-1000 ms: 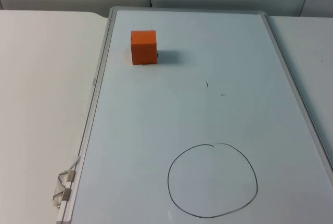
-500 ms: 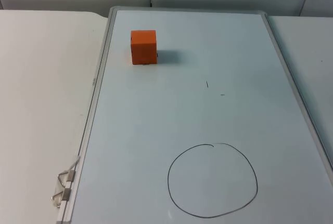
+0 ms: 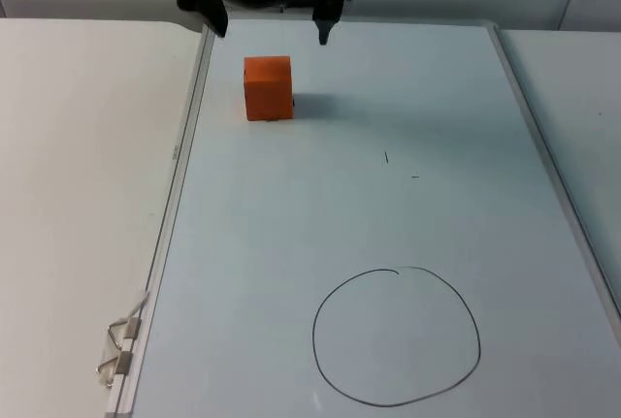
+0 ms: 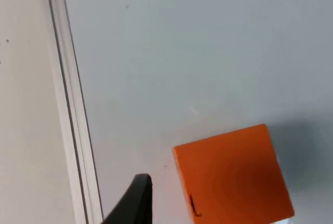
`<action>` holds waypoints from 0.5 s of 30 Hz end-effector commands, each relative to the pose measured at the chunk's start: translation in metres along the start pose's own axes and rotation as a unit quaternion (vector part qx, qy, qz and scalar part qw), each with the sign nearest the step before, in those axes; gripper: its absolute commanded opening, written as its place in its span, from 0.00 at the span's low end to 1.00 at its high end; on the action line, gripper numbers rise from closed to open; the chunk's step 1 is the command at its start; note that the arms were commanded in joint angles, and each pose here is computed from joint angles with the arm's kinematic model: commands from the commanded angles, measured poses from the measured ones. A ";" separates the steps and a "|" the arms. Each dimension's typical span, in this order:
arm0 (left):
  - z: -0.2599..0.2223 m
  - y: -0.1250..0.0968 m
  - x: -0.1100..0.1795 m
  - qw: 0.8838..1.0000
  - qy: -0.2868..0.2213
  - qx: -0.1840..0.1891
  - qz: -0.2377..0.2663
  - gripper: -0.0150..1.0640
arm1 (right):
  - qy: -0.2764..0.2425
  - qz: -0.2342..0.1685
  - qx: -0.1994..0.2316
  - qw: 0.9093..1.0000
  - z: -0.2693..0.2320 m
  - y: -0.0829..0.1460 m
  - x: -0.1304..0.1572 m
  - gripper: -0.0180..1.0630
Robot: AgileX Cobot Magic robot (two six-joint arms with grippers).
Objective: Pick up one cube with the left hand and another cube with the right hand. First place the cube in the right hand at the target position, then stack the cube in the left hand on top.
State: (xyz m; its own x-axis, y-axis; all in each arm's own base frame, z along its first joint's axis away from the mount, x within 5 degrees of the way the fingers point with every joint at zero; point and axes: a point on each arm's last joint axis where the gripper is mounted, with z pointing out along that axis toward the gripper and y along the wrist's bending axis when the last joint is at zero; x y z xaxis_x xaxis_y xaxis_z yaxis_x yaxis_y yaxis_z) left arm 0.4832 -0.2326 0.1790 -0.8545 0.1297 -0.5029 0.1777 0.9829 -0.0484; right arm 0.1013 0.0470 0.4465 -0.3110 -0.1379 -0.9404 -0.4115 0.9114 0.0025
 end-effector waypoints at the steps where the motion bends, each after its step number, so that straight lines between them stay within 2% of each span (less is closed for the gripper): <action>1: 0.008 -0.001 0.002 1.000 0.001 -0.003 -0.006 0.98 | 0.000 -0.006 -0.001 1.000 -0.001 0.000 0.001 0.01; 8: 0.026 -0.002 0.007 1.000 -0.004 0.001 -0.005 0.98 | 0.006 -0.008 -0.001 1.000 -0.001 0.000 0.002 0.01; 15: 0.044 0.004 0.015 1.000 0.014 -0.003 -0.019 0.98 | 0.014 -0.013 0.000 1.000 -0.001 0.000 0.004 0.01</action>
State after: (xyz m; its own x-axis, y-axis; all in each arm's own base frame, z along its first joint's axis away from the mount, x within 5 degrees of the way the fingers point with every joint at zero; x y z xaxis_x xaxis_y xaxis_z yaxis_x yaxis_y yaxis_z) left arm 0.4903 -0.2329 0.1336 -0.8752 0.1246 -0.4674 0.1625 0.9858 -0.0414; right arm 0.1004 0.0465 0.4438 -0.3320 -0.1643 -0.9288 -0.4152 0.9096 -0.0125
